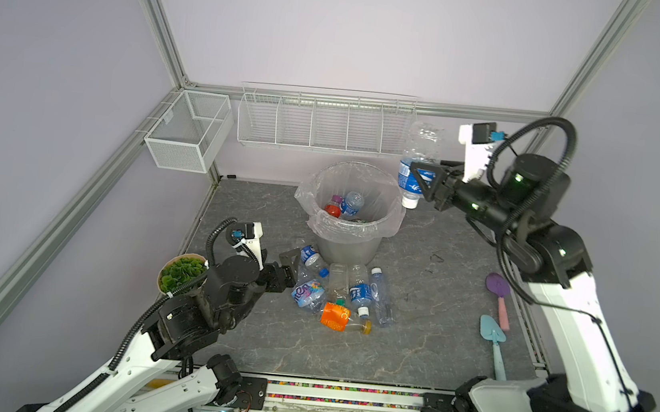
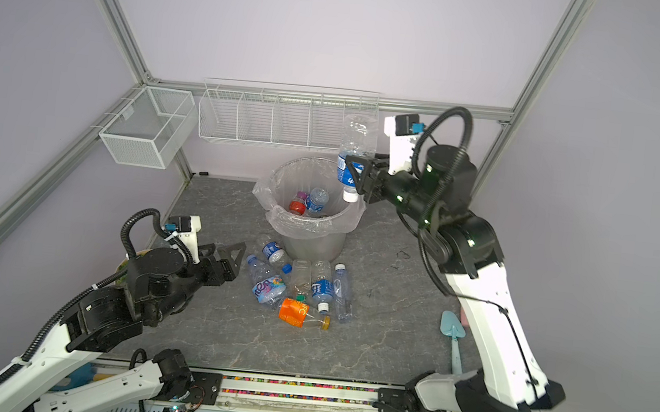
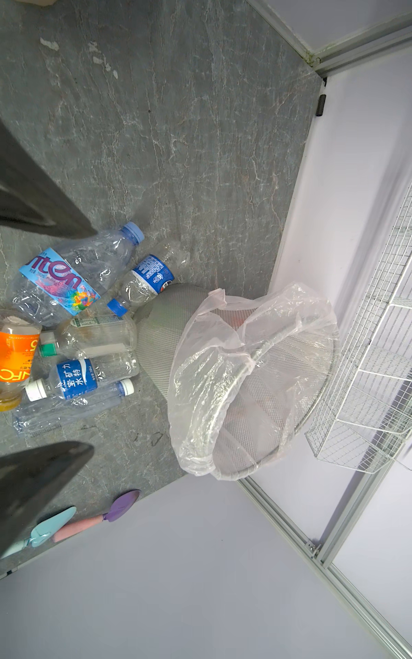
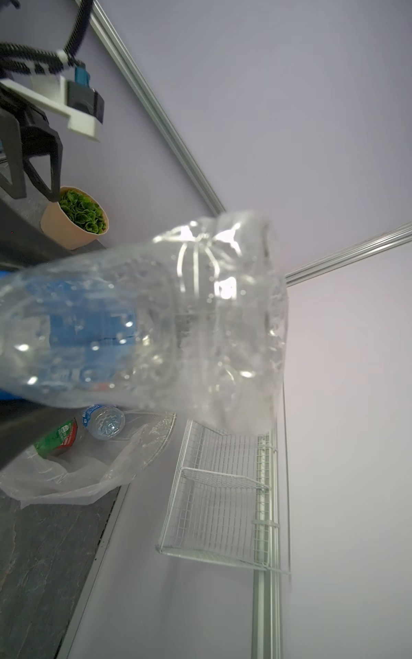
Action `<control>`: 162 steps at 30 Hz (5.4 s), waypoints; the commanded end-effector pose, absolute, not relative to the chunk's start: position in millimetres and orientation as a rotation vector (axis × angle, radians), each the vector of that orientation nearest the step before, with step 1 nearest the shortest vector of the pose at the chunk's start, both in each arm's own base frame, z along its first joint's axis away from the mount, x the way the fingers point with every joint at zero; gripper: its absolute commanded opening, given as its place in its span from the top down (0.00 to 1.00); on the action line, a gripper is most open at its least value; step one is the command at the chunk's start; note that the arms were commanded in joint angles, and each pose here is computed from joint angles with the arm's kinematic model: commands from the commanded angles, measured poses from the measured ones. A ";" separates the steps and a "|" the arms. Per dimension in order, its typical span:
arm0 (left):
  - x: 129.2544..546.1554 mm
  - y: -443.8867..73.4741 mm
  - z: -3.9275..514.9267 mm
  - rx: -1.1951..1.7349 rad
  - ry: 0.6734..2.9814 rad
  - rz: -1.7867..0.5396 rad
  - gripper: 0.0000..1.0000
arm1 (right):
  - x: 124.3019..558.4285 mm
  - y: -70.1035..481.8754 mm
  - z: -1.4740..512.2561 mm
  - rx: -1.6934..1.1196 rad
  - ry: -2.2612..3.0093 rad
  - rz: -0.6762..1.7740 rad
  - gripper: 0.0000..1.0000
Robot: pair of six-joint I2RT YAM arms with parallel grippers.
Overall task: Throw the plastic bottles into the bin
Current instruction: 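Open the right gripper over the bin to drop the blue-labelled bottle, then reach the left gripper down to the orange NFC bottle while the right holds still, then close the left gripper around the orange NFC bottle's body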
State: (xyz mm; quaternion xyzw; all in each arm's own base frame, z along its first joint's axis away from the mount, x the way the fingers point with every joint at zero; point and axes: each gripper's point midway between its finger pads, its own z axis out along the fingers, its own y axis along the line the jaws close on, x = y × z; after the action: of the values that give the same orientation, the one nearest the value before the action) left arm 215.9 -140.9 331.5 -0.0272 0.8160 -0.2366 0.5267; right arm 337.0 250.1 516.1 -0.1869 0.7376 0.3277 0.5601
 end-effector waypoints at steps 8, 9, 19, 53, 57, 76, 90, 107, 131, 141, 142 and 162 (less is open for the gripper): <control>205.4 -131.0 343.3 -0.088 1.929 -0.606 0.12 | 375.4 272.0 442.5 -0.537 2.012 0.623 0.12; 204.9 -129.9 342.7 -0.090 1.928 -0.605 0.12 | 370.7 267.6 450.1 -0.517 1.966 0.628 0.12; 206.5 -138.1 336.7 -0.079 1.947 -0.625 0.12 | 334.2 235.4 464.9 -0.469 1.911 0.605 0.12; 156.9 -270.1 174.9 0.812 2.376 -0.565 0.05 | 278.5 206.0 467.1 -0.528 1.793 0.611 0.12; 150.8 -286.0 168.3 0.947 2.331 -0.619 0.04 | 275.5 206.4 466.1 -0.536 1.788 0.619 0.12; 170.3 -302.6 99.2 1.302 2.381 -0.290 0.00 | 265.7 200.4 454.3 -0.569 1.785 0.606 0.12; 174.1 -299.8 71.4 1.378 2.442 -0.206 0.00 | 260.4 194.3 444.6 -0.577 1.798 0.600 0.12; 150.1 -301.8 47.9 1.316 2.624 -0.335 0.05 | 261.8 186.3 440.6 -0.538 1.807 0.594 0.12; 139.4 -301.6 25.4 1.246 2.673 -0.243 0.48 | 259.2 176.4 441.7 -0.502 1.807 0.589 0.12; 140.4 -307.9 52.7 1.228 2.598 -0.251 0.67 | 257.8 173.6 442.1 -0.490 1.807 0.590 0.12; 140.8 -308.5 56.6 1.226 2.588 -0.254 0.68 | 257.2 173.6 443.0 -0.490 1.804 0.591 0.12; 150.3 -327.6 177.9 1.186 2.310 -0.377 0.74 | 253.2 161.9 449.7 -0.446 1.790 0.559 0.12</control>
State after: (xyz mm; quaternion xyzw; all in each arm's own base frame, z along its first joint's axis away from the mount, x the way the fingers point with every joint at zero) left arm 148.7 -329.7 155.8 0.4318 0.8602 -0.1365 0.2345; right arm 254.5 169.6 446.5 -0.2034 0.7650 0.2445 0.5600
